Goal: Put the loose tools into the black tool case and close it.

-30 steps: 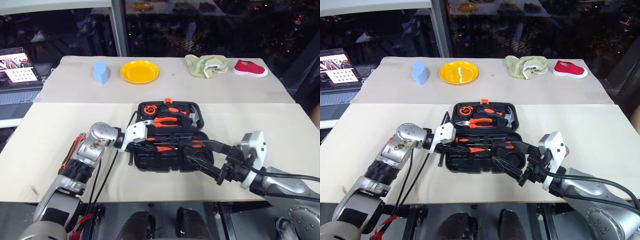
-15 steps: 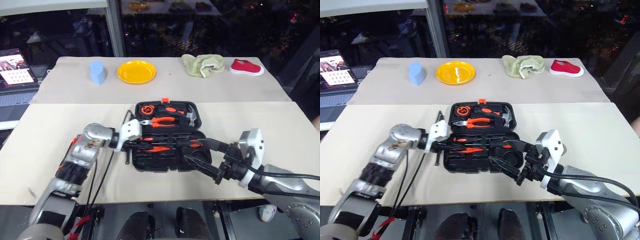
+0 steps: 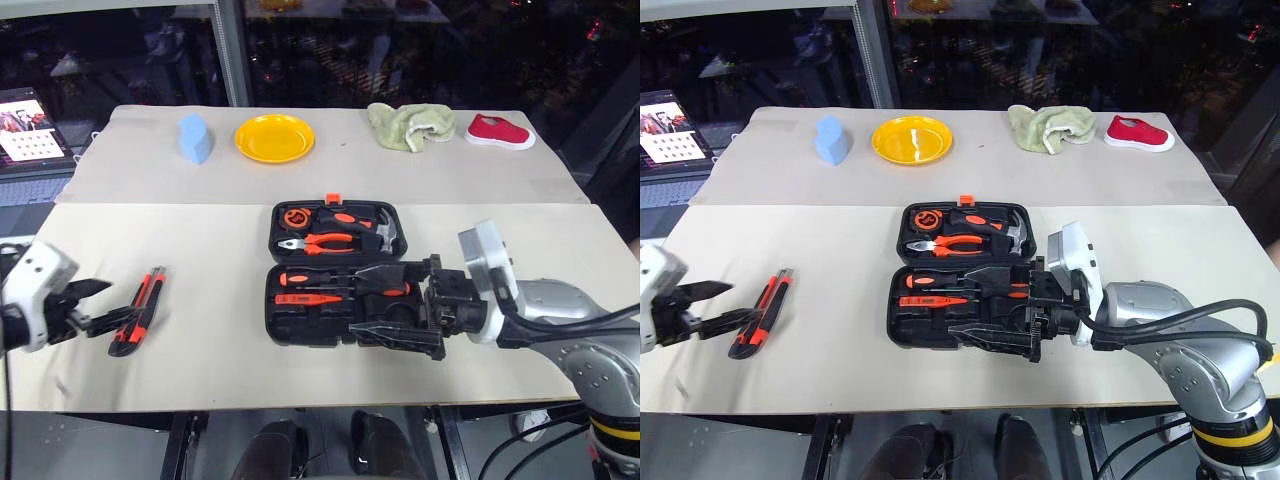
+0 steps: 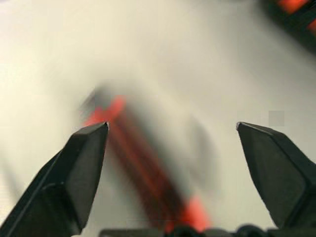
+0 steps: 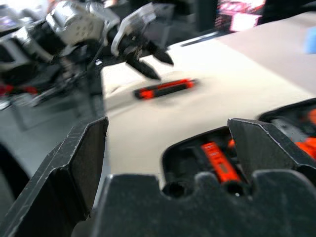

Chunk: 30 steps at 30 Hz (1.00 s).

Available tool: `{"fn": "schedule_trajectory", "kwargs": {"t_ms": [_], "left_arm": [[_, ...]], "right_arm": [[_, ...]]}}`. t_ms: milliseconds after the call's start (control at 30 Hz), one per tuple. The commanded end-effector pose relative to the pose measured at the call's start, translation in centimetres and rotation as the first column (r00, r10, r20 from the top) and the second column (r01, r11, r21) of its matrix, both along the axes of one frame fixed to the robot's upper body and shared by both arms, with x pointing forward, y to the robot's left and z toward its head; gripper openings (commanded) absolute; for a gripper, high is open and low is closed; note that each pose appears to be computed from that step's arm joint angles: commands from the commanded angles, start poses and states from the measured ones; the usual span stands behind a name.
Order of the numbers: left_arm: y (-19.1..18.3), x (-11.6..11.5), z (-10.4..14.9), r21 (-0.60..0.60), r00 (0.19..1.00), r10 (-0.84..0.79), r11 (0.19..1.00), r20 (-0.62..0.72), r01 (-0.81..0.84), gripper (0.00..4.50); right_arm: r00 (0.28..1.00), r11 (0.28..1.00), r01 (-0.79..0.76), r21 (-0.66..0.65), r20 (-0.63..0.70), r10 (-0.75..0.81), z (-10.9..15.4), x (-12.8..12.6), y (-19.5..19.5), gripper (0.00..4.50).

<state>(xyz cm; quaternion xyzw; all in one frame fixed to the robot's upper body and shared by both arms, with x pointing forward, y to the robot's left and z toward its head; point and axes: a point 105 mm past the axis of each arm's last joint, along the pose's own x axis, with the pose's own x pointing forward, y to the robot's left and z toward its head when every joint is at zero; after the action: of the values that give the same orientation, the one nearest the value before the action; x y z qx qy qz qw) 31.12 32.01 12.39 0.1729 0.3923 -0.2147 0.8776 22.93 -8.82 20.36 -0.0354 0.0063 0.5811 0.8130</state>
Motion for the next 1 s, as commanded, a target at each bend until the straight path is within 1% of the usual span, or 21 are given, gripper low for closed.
{"fn": "schedule_trajectory", "kwargs": {"t_ms": [33,67,100,200,233,267,333,400,467,533,700,833,1000], "left_arm": [[-5.5,2.5,5.4,-0.015,0.932,-0.309,0.948,0.188,0.317,1.55],[-6.2,2.7,5.9,-0.018,0.919,-0.341,0.936,0.196,0.351,1.55],[-8.2,2.9,7.0,0.002,0.874,-0.437,0.894,0.213,0.447,1.55],[-12.1,2.7,8.5,0.042,0.752,-0.624,0.775,0.214,0.631,1.55],[-14.6,2.3,8.5,0.041,0.681,-0.706,0.699,0.194,0.714,1.55],[-16.4,1.9,8.5,0.04,0.626,-0.76,0.641,0.177,0.767,1.55],[-19.5,1.2,7.7,0.041,0.527,-0.84,0.536,0.128,0.843,1.55],[-21.8,-0.1,6.6,0.029,0.44,-0.896,0.443,0.065,0.896,1.55],[-23.3,-1.1,5.8,0.003,0.386,-0.922,0.387,0.022,0.922,1.55],[-24.5,-1.4,5.0,-0.013,0.376,-0.927,0.376,-0.004,0.927,1.55],[-25.9,-1.7,2.8,-0.035,0.398,-0.912,0.403,-0.103,0.915,1.55],[-27.1,-1.5,2.0,-0.063,0.435,-0.892,0.444,-0.125,0.894,1.55],[-27.7,-1.8,1.3,-0.091,0.449,-0.881,0.464,-0.147,0.881,1.55]], "right_arm": [[1.0,1.0,0.019,0.001,0.019,-0.019,0.5,-0.6,-0.5,4.5],[1.0,1.0,0.024,0.001,0.016,-0.024,0.5,-0.6,-0.6,4.5],[0.999,0.999,0.034,-0.007,0.013,-0.034,0.3,-0.8,-0.7,4.5],[0.999,0.998,0.053,-0.019,0.005,-0.053,0.0,-1.2,-1.0,4.5],[0.997,0.997,0.074,-0.021,-0.001,-0.074,-0.2,-1.5,-1.3,4.5],[0.996,0.996,0.089,-0.023,-0.006,-0.089,-0.4,-1.6,-1.5,4.5],[0.993,0.992,0.12,-0.03,-0.014,-0.121,-0.8,-2.0,-1.8,4.5],[0.988,0.988,0.15,-0.031,-0.024,-0.15,-1.3,-2.5,-1.9,4.5],[0.984,0.984,0.175,-0.029,-0.033,-0.176,-1.6,-3.0,-2.0,4.5],[0.979,0.98,0.196,-0.025,-0.043,-0.197,-1.9,-3.5,-1.9,4.5],[0.967,0.969,0.245,-0.025,-0.061,-0.246,-2.3,-4.4,-2.0,4.5],[0.959,0.961,0.277,-0.021,-0.064,-0.277,-2.3,-4.6,-2.2,4.5],[0.953,0.955,0.295,-0.014,-0.065,-0.295,-2.4,-4.5,-2.2,4.5]]}}
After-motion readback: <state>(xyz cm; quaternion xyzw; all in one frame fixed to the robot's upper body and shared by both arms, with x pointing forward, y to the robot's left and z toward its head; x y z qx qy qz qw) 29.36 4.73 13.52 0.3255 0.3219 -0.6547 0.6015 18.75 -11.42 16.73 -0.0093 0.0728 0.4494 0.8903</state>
